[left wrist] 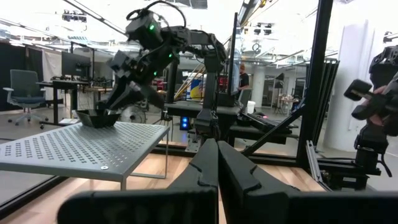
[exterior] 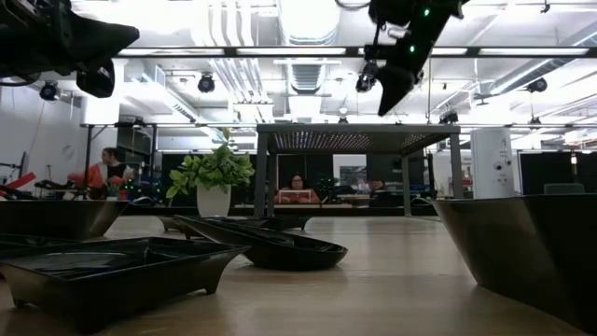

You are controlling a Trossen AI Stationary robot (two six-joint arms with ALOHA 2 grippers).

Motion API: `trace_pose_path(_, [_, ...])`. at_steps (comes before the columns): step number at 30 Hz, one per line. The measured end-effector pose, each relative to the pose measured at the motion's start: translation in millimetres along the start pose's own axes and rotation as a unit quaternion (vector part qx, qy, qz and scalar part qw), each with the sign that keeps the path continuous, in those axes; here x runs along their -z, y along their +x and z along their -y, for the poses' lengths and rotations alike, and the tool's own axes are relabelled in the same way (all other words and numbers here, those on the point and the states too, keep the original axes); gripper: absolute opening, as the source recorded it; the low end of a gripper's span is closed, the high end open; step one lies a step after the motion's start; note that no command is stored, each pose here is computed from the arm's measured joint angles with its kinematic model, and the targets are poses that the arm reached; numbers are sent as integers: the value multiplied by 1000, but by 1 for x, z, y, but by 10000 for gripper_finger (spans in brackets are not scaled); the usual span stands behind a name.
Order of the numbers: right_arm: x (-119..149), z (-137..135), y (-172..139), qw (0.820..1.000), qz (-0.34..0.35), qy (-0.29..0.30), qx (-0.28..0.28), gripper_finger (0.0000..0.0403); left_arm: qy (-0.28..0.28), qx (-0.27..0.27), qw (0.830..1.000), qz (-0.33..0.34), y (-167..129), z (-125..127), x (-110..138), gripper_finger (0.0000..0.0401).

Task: Pick & Place Mini shaped plates
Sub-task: Stack the distorted square plate on top of the other distorted square plate on the shelf

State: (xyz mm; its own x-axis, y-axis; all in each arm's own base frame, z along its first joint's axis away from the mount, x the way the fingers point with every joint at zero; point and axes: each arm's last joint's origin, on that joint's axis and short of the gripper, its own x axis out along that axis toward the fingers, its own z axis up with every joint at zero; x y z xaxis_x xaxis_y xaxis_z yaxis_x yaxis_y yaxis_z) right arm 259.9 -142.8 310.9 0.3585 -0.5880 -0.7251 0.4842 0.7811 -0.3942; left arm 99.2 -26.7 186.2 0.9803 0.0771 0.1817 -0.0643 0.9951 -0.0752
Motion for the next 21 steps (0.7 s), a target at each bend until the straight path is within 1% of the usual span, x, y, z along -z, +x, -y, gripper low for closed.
trace_pose_path(6, [-3,-10,-33,998,52,10,-24,102,0,0,1000,0,0,0,0,0])
trace_pose_path(10, [-4,-27,-54,994,86,6,-64,97,0,0,1000,0,0,0,0,0])
trace_pose_path(13, [-5,-43,-68,988,106,2,-109,90,0,0,1000,0,0,0,0,0])
trace_pose_path(16, [-4,-63,-81,980,121,-14,-158,82,0,0,1000,0,0,0,0,0])
trace_pose_path(21, [0,-101,-97,966,130,-56,-215,69,0,0,1000,0,0,0,0,0])
